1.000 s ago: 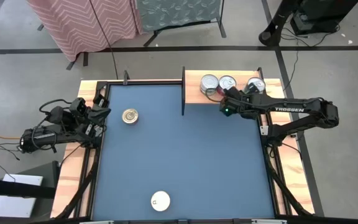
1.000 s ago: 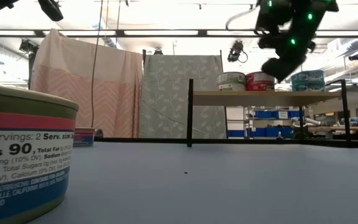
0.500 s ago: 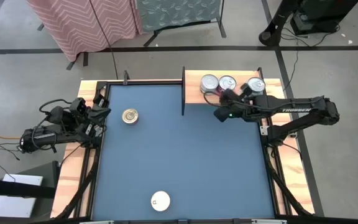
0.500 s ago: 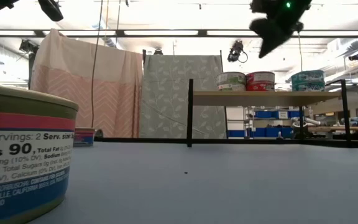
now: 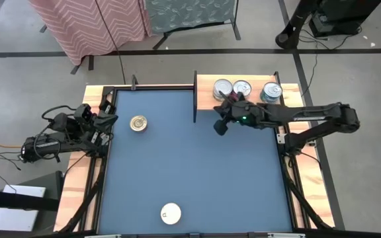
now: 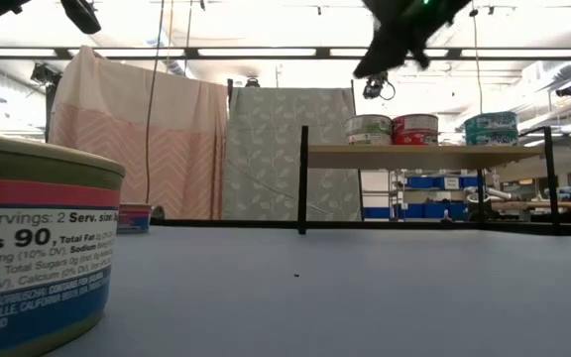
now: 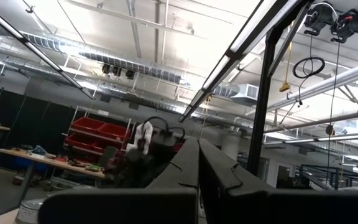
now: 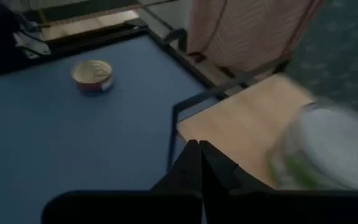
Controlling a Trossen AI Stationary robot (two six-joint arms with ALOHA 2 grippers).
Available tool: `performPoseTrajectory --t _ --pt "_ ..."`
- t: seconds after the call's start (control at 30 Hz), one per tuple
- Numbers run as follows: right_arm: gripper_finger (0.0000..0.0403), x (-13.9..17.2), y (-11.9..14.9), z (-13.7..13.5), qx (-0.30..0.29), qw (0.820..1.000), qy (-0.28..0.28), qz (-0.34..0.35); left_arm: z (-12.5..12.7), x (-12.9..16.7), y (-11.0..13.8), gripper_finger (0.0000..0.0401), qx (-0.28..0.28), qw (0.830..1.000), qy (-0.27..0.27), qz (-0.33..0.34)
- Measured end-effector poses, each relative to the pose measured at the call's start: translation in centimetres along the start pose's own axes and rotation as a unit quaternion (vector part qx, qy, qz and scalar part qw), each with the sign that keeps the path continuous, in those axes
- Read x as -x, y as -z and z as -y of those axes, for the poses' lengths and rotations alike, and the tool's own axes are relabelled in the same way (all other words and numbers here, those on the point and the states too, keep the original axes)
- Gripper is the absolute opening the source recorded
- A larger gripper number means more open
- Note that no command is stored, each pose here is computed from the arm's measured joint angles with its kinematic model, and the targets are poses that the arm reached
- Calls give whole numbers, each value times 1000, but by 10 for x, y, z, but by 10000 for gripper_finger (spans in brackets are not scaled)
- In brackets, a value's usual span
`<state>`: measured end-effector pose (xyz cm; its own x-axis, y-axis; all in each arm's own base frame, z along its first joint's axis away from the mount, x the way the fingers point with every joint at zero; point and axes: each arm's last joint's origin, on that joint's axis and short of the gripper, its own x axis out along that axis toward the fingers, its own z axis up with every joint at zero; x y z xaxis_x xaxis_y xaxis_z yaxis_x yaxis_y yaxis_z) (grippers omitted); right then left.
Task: Stack canned seafood by type on shelf
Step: Adjust the stacked tuna cans on the shelf
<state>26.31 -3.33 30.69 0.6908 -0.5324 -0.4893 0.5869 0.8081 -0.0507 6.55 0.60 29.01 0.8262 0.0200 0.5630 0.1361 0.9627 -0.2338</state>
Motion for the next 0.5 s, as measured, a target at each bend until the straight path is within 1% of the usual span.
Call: performPoseTrajectory --t 0.1,0.17,0.3,0.37,0.43,0.5 --pt "2 -31 17 -1 -14 1000 -5 -13 0 0 0 4 0 1000 2 -1" --pt "2 -51 23 -6 -15 1000 5 -12 0 0 0 4 0 1000 5 -1" --pt "2 -80 12 -19 -29 998 13 56 1 0 -1 4 2 1000 7 2" --pt "2 -93 12 -26 -27 996 38 70 1 0 -2 4 1 1000 8 7" --pt "2 -105 15 -32 -24 994 75 72 1 0 -2 4 1 1000 10 11" --pt "2 -113 15 -35 -24 991 104 75 1 0 -3 4 1 1000 10 12"
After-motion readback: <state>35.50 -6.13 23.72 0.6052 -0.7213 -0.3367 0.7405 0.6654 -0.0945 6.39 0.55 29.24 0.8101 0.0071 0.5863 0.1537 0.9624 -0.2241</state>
